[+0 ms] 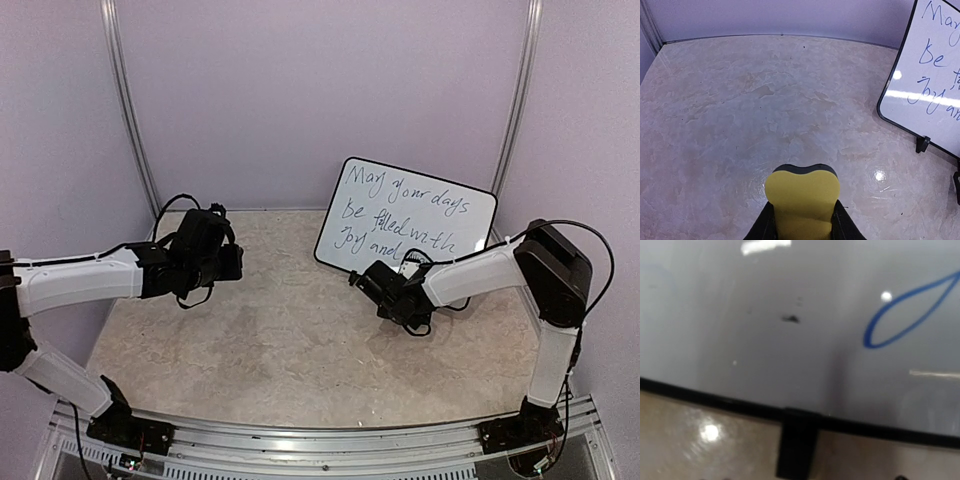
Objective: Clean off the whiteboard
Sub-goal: Pick up the whiteboard from the Whiteboard stand.
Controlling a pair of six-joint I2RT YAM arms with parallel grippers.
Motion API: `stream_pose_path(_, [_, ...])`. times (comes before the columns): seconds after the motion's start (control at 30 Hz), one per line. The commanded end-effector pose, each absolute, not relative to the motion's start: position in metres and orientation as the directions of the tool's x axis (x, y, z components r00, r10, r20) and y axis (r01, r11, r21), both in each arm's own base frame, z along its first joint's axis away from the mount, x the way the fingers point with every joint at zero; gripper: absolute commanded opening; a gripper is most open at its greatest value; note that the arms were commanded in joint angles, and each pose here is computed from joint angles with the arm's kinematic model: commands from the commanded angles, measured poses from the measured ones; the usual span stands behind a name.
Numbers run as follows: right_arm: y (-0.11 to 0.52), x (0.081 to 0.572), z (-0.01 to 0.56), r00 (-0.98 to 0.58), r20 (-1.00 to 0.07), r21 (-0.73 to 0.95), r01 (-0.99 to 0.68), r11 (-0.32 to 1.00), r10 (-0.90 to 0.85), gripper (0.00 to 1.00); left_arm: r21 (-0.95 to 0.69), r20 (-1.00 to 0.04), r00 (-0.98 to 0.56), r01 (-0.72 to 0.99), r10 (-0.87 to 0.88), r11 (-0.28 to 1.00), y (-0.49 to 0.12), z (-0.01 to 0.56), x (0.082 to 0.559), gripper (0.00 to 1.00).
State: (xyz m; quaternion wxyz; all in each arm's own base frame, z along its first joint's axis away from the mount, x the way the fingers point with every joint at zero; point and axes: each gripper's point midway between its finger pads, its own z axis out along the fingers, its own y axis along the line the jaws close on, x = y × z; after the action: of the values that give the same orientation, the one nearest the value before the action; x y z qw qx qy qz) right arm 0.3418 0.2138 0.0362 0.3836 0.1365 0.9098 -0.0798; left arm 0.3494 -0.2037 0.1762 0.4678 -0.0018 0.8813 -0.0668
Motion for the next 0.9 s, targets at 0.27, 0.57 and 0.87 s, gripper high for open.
stream_pose_path(0.27, [0.206, 0.347, 0.015, -0.617, -0.735, -0.015, 0.431, 0.902, 0.282, 0.67, -0.133, -0.852, -0.517, 0.072, -0.077, 0.989, -0.195, 0.192, 0.340, 0.25])
stream_pose_path(0.57, [0.202, 0.353, 0.009, -0.595, -0.763, -0.046, 0.439, 0.897, 0.252, 0.51, -0.137, -0.855, -0.512, 0.071, -0.081, 0.988, -0.194, 0.194, 0.339, 0.25])
stream_pose_path(0.87, [0.198, 0.351, 0.001, -0.612, -0.762, -0.091, 0.424, 0.901, 0.210, 0.15, -0.134, -0.857, -0.509, 0.071, -0.079, 0.988, -0.194, 0.196, 0.340, 0.26])
